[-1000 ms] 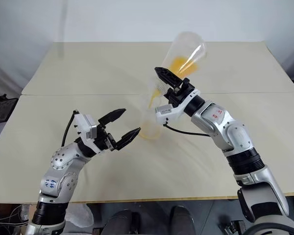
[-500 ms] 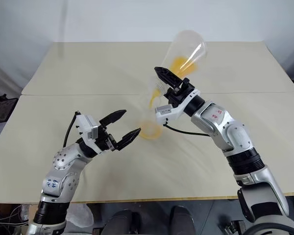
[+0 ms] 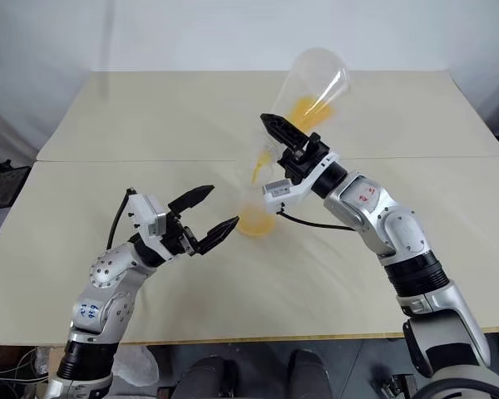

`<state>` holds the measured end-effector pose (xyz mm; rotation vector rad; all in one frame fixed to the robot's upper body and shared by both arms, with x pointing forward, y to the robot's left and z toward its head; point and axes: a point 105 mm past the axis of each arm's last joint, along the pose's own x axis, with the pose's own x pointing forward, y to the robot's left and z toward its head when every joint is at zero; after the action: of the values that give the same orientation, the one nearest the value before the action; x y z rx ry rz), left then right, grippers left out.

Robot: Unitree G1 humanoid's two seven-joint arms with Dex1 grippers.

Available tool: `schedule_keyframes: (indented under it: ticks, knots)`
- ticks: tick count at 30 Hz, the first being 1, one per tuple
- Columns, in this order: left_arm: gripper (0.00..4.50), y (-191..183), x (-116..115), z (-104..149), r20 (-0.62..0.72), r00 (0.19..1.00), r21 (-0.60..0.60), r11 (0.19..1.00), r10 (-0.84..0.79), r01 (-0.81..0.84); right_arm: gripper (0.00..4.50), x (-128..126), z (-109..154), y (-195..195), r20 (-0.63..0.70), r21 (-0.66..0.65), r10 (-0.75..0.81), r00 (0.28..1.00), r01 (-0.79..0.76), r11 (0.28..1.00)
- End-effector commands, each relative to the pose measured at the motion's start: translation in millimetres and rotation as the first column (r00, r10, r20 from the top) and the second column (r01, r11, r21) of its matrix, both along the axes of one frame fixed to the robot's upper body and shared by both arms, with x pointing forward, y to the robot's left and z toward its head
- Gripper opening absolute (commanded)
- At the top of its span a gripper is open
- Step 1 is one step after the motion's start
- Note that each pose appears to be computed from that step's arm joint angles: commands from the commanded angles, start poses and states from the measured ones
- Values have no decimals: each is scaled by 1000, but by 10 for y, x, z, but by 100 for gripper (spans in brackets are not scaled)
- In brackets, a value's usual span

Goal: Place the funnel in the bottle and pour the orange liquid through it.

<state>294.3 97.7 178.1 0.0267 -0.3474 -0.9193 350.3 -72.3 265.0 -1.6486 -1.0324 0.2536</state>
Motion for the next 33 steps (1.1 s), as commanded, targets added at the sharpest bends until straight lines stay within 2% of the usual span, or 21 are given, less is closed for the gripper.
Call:
schedule_keyframes:
  ticks: [1,33]
  knots:
    - [450,-29,-45,80,47,999,-3,1000,-3,3,247,-88,220,18,90,23,26,996,-28,999]
    - [450,-39,-33,91,58,998,-16,1000,5,-4,247,-68,238,-5,139,13,14,990,-16,1000]
